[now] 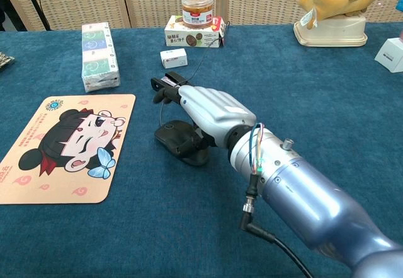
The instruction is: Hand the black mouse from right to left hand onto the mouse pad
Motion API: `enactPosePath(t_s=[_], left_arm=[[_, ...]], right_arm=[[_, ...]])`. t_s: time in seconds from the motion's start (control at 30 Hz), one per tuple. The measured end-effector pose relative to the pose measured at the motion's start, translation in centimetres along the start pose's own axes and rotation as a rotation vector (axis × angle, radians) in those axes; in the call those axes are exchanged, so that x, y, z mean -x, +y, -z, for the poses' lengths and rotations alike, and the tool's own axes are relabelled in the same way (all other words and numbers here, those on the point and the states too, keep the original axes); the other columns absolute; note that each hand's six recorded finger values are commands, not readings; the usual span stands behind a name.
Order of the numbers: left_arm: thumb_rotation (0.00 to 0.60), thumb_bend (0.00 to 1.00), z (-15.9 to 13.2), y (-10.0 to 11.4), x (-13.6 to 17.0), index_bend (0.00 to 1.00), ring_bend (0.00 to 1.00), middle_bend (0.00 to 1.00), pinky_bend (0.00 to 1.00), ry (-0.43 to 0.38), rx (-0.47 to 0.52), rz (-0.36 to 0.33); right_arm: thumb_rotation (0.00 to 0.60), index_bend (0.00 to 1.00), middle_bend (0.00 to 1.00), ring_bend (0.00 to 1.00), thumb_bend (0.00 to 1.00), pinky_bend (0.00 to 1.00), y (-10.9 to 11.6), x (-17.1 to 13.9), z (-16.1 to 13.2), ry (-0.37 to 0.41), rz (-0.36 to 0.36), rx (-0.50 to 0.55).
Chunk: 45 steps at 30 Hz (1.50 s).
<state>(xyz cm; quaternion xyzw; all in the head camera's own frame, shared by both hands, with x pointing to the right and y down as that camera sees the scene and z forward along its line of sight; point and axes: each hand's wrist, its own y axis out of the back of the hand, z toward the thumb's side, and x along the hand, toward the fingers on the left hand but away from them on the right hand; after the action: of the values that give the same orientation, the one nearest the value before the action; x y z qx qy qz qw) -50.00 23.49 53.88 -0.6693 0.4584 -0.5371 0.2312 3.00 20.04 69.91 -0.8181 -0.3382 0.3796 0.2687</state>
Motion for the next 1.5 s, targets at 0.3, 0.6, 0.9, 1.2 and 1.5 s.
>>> enactPosePath(t_s=[0.3, 0.6, 0.9, 1.2, 1.5], left_arm=[[0.600, 0.05, -0.1, -0.1, 0.1, 0.00, 0.00, 0.00, 0.00, -0.006, -0.006, -0.002], [0.600, 0.05, -1.4, -0.6, -0.1, 0.00, 0.00, 0.00, 0.00, -0.097, -0.043, -0.002], [0.600, 0.05, -4.7, -3.5, -1.9, 0.00, 0.00, 0.00, 0.00, -0.265, -0.089, 0.023], [0.600, 0.05, -10.1, -6.6, -3.9, 0.00, 0.00, 0.00, 0.00, -0.516, -0.290, 0.060], [0.600, 0.14, -17.2, -12.4, -7.1, 0.00, 0.00, 0.00, 0.00, -0.636, -0.510, 0.157]], right_arm=[[0.600, 0.01, 0.00, 0.00, 0.45, 0.03, 2.2, -1.7, 0.0, -0.006, -0.004, -0.004], [0.600, 0.01, 0.00, 0.00, 0.00, 0.00, 9.7, -4.8, 4.1, -0.051, 0.085, -0.115], [0.600, 0.00, 0.00, 0.00, 0.00, 0.00, 18.4, -10.3, 12.5, -0.178, 0.150, -0.295], [0.600, 0.00, 0.00, 0.00, 0.00, 0.00, 22.1, -19.7, 20.0, -0.290, 0.143, -0.268], [0.600, 0.00, 0.00, 0.00, 0.00, 0.00, 24.1, -28.5, 22.8, -0.357, 0.221, -0.213]])
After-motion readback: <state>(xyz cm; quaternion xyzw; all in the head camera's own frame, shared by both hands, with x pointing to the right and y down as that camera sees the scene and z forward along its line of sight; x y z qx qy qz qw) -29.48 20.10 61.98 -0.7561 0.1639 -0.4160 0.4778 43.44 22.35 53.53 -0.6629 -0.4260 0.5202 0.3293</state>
